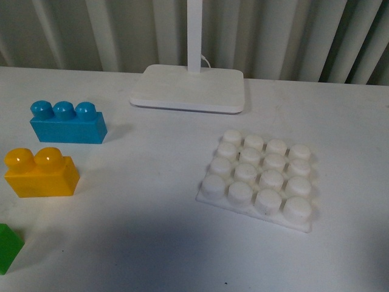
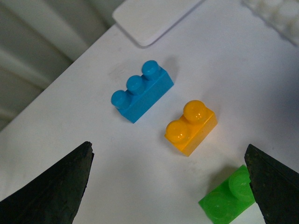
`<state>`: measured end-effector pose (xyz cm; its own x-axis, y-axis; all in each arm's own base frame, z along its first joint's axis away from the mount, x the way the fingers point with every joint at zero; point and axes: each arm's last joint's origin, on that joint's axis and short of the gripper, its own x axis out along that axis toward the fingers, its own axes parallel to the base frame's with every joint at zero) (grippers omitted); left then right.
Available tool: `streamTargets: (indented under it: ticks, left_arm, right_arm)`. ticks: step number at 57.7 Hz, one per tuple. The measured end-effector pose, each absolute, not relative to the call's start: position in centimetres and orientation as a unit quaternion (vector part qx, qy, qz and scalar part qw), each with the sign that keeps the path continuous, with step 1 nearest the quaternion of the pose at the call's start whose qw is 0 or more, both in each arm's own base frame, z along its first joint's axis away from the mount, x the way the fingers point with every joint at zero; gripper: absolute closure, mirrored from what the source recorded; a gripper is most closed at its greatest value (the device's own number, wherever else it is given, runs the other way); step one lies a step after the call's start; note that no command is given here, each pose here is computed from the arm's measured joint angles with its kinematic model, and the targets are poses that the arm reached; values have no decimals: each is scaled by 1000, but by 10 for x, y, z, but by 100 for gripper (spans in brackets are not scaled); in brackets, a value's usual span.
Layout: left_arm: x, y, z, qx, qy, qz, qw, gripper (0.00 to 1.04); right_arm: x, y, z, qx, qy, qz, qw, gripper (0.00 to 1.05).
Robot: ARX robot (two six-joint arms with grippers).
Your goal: Insert yellow block into base center
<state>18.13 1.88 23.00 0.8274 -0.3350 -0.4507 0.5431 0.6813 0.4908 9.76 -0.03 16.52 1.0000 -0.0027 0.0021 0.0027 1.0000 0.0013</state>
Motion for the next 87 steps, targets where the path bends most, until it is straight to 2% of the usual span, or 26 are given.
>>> streamTargets:
  ticks: [4,11,18,23,35,50,87]
  left_arm:
    - [198,15,240,386,182,-288,857,6]
    - [227,5,251,480,223,-385,757,6]
    - [243,-1,252,491,257,-441,706,6]
    - [256,-6,254,483,275,-471,685,6]
    - [292,-9,253,501,307,-463,664,6]
    - [312,-21,237,498,339,-482,636,6]
    - [341,-30,198,485,382,-488,617,6]
  right_arm:
    - [98,0,165,0,-1,-2,1000,9]
    - [98,0,165,1,-1,-1,1000,9]
    - [98,0,165,0,-1,-2,1000,9]
    - [98,0,165,1,-1,-1,1000,9]
    - [98,0,165,1,-1,-1,1000,9]
    - [98,0,165,1,-1,-1,1000,9]
    - [98,0,165,1,-1,-1,1000,9]
